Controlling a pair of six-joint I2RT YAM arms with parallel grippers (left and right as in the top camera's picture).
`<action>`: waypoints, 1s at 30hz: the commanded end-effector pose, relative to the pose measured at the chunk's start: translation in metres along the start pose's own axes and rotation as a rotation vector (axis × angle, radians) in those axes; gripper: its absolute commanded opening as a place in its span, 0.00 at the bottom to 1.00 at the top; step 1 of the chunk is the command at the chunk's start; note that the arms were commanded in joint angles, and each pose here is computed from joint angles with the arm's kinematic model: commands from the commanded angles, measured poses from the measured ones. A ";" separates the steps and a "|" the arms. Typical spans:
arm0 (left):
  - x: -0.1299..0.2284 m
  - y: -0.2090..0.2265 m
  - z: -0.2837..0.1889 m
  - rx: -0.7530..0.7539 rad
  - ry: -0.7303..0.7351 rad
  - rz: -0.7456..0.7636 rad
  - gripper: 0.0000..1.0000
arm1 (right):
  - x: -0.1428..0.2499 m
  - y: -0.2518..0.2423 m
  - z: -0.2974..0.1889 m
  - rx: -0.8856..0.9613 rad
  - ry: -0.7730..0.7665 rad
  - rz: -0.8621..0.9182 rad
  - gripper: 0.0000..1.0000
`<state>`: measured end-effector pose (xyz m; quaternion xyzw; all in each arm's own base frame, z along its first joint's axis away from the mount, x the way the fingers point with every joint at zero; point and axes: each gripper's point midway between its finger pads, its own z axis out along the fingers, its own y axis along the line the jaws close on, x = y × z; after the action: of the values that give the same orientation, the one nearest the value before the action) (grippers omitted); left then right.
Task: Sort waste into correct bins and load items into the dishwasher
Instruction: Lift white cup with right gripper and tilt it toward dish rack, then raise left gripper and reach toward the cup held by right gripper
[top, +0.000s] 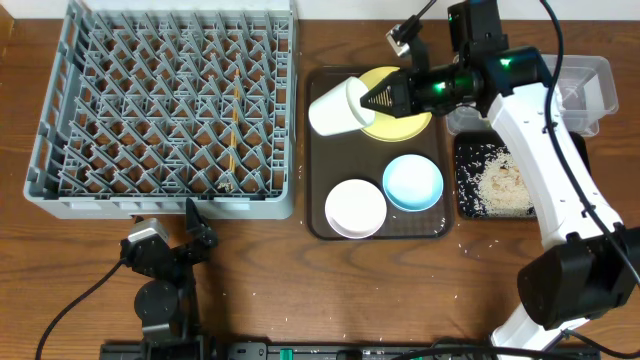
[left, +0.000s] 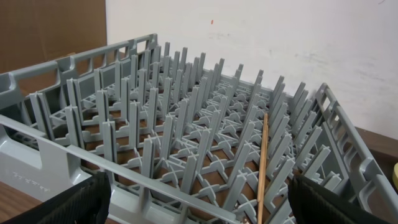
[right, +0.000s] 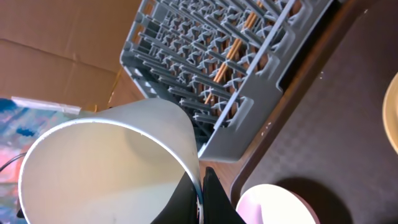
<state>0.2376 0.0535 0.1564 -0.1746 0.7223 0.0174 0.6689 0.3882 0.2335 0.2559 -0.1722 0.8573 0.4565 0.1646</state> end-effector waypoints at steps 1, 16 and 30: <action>0.018 0.007 0.002 -0.028 0.042 0.016 0.93 | 0.007 0.001 -0.001 -0.039 0.006 -0.007 0.01; 0.010 -0.020 0.001 0.124 0.023 0.001 0.93 | 0.012 -0.003 0.003 -0.049 0.014 0.004 0.01; -0.075 -0.113 -0.016 0.542 0.167 -0.139 0.92 | 0.009 0.006 0.003 -0.105 0.006 -0.014 0.01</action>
<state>0.2533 -0.0116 0.2274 -0.0759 0.7389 -0.1536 0.6517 0.3809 0.2389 0.2445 -0.1790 0.8437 0.4839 0.1483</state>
